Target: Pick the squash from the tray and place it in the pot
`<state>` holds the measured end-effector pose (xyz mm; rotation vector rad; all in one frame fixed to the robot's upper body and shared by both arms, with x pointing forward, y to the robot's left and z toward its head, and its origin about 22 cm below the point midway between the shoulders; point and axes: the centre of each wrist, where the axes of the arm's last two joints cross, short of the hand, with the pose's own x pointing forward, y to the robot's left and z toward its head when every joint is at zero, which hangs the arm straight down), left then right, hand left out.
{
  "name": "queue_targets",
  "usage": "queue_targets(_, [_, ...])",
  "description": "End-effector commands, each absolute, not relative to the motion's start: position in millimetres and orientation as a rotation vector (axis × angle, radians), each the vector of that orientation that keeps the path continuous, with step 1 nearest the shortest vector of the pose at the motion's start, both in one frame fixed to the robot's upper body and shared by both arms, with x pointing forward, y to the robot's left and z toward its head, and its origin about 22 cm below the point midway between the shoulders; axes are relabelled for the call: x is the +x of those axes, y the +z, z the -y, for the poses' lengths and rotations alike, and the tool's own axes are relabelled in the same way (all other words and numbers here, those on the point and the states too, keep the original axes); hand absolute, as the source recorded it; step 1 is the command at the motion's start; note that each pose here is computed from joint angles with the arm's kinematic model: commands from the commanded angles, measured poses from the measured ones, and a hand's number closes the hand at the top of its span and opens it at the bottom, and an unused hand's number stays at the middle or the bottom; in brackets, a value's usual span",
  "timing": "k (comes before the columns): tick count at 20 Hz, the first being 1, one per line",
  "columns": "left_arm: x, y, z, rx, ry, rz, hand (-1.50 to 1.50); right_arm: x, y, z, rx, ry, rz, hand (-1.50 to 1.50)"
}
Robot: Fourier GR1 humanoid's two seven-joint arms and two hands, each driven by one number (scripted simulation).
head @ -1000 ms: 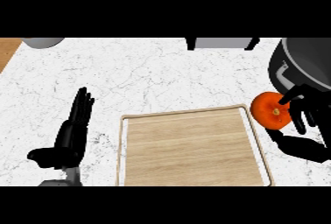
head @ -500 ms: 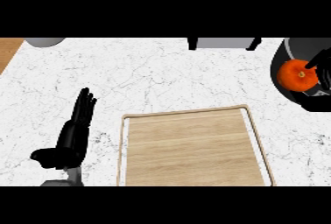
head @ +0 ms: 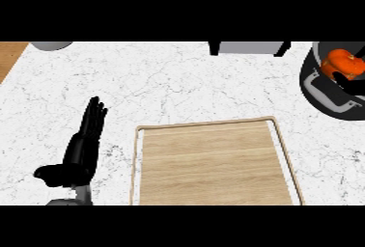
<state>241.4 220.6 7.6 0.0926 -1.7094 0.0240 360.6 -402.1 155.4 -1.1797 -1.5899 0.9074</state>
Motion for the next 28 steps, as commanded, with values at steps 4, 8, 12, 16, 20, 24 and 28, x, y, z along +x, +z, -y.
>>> queue_targets(4, [253, 15, -220, 0.068, 0.018, 1.71, 0.0, 381, 118, 425, -1.065, 0.971, 1.457, 1.5])
queue_targets(8, [254, 17, -230, 0.067, 0.017, 1.707, 0.0, 385, 103, 433, -1.087, 1.0, 1.348, 1.5])
queue_targets(12, [258, 13, -207, 0.075, 0.008, 1.731, 0.0, 360, 89, 469, -1.086, 0.987, 1.135, 1.5])
queue_targets(16, [250, 19, -208, 0.043, 0.0, 1.741, 0.0, 368, 84, 462, -0.954, 0.916, 1.144, -1.5])
queue_targets(20, [257, 16, -207, 0.081, 0.002, 1.725, 0.0, 366, 81, 465, -0.793, 0.798, 1.389, -1.5])
queue_targets(24, [252, 9, -225, 0.087, 0.006, 1.716, 0.0, 376, 95, 461, -0.655, 0.442, 1.648, -1.5])
queue_targets(28, [254, 10, -219, 0.088, 0.029, 1.732, 0.0, 368, 98, 475, -0.55, 0.262, 1.696, -1.5])
